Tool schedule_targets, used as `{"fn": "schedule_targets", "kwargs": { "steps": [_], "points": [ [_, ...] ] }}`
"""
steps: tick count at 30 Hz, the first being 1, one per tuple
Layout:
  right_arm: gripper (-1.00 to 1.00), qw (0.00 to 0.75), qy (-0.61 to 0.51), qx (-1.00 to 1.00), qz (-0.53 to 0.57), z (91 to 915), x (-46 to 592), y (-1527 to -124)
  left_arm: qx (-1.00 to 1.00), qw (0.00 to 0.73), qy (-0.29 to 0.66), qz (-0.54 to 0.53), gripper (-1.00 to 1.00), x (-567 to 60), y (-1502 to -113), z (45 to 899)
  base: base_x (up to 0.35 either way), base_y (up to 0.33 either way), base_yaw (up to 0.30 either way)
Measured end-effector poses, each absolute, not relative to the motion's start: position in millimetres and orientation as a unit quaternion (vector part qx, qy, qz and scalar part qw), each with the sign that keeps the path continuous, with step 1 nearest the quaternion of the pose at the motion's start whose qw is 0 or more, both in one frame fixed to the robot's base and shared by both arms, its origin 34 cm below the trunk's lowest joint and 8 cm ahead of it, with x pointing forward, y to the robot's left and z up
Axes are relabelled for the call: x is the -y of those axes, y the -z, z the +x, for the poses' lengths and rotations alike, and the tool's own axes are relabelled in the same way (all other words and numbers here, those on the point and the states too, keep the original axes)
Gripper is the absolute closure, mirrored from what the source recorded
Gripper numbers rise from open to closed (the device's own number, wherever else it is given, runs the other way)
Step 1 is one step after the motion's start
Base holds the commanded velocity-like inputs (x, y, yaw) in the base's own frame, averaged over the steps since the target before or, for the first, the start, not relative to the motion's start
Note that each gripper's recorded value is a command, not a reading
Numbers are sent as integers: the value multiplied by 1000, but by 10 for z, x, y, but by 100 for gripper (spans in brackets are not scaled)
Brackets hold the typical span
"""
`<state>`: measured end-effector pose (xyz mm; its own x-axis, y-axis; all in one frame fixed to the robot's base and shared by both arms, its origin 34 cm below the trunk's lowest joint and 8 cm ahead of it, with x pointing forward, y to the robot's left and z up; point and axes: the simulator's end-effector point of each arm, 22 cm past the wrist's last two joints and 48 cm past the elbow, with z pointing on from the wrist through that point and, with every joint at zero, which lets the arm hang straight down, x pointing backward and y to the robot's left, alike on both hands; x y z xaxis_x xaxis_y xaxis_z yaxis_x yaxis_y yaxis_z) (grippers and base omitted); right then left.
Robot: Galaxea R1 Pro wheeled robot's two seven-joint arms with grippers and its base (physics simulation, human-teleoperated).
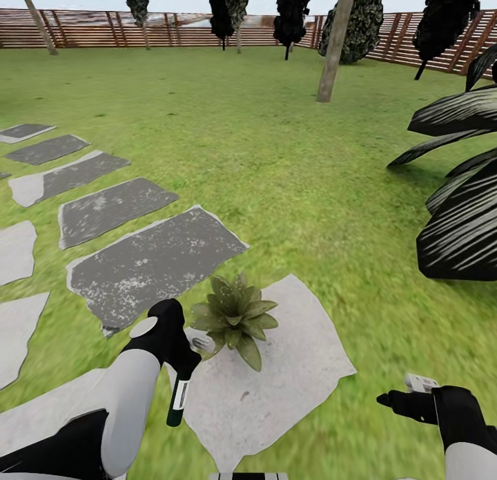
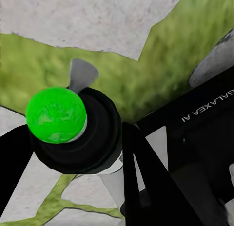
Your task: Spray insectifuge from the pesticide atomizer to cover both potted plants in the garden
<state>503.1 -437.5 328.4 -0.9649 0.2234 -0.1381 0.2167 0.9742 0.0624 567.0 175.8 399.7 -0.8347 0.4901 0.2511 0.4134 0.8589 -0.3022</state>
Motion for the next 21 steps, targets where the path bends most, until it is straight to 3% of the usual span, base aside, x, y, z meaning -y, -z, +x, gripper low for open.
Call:
{"fn": "schedule_targets", "kwargs": {
  "steps": [7,12,21],
  "points": [
    [-100,73,-24,-991,112,5034,4375,-3287,950,161,-120,-237,100,-1753,-4002,5670,0,-52,77],
    [-100,73,-24,-991,112,5036,4375,-3290,950,160,-125,-236,100,-1728,-4010,5670,0,-294,212],
    [-100,74,-24,-991,112,5036,4386,-3297,950,155,-141,-231,100,-1652,-4024,5680,0,-303,21]
  ]
}}
